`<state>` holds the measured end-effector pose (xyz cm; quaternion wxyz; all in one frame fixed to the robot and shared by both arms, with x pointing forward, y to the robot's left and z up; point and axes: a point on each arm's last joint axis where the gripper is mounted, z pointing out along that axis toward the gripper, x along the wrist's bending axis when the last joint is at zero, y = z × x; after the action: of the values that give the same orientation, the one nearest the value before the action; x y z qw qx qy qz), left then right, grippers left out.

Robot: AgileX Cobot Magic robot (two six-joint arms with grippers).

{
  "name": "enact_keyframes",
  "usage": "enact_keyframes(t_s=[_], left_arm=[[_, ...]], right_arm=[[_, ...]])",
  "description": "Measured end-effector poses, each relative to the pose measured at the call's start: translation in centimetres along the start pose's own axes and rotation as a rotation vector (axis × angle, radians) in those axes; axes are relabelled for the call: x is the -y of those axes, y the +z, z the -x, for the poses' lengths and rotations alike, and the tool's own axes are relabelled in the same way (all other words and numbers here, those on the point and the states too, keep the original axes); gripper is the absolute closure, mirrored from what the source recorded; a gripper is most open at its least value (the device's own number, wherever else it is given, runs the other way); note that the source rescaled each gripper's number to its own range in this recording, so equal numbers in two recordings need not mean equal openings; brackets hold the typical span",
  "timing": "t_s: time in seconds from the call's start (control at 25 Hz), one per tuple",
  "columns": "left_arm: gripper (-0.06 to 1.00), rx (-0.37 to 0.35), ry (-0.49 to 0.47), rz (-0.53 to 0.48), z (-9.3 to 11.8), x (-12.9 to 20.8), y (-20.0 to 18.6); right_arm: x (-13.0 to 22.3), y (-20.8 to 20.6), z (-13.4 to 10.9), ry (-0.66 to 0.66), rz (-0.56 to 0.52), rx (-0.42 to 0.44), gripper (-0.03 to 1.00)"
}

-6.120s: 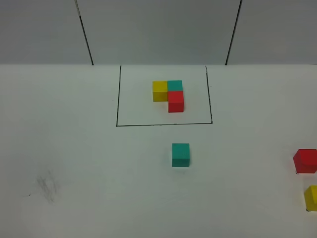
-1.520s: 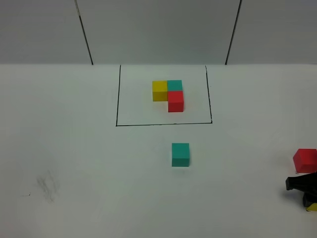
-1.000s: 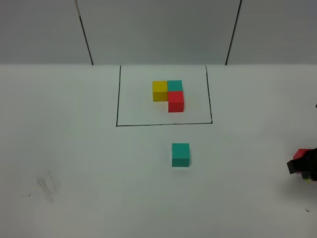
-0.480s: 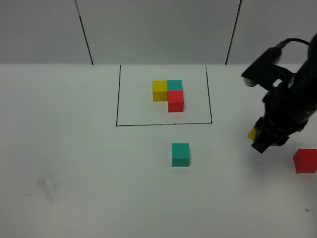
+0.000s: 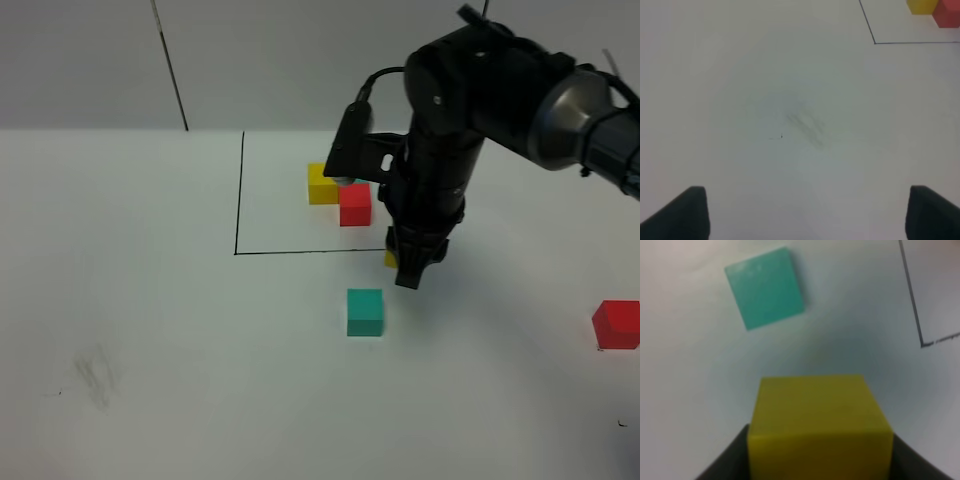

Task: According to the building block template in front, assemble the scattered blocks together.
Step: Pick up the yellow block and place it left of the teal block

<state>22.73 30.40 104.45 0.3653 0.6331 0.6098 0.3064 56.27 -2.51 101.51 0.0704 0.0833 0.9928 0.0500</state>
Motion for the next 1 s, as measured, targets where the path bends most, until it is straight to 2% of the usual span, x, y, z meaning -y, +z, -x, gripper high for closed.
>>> enact_keyframes(t_s=[0.24,0.48,0.76,1.0], left_arm=[[0.18,0.0,0.0,0.0,0.0,0.0,0.0],[0.18,0.0,0.0,0.0,0.0,0.0,0.0],[0.18,0.0,0.0,0.0,0.0,0.0,0.0],[0.18,0.0,0.0,0.0,0.0,0.0,0.0]], right_arm=[[-4.4,1.8,-1.0,-0.163,0.036,-0.01,0.96],[-6.2,2.6,-3.1,-0.296,0.064,-0.065,0.96],[-7.1,4.7,-4.1,-0.321,0.054,-0.096,0.96],[-7.7,6.0,-3.9,-0.284,0.082,-0.069,0.96]])
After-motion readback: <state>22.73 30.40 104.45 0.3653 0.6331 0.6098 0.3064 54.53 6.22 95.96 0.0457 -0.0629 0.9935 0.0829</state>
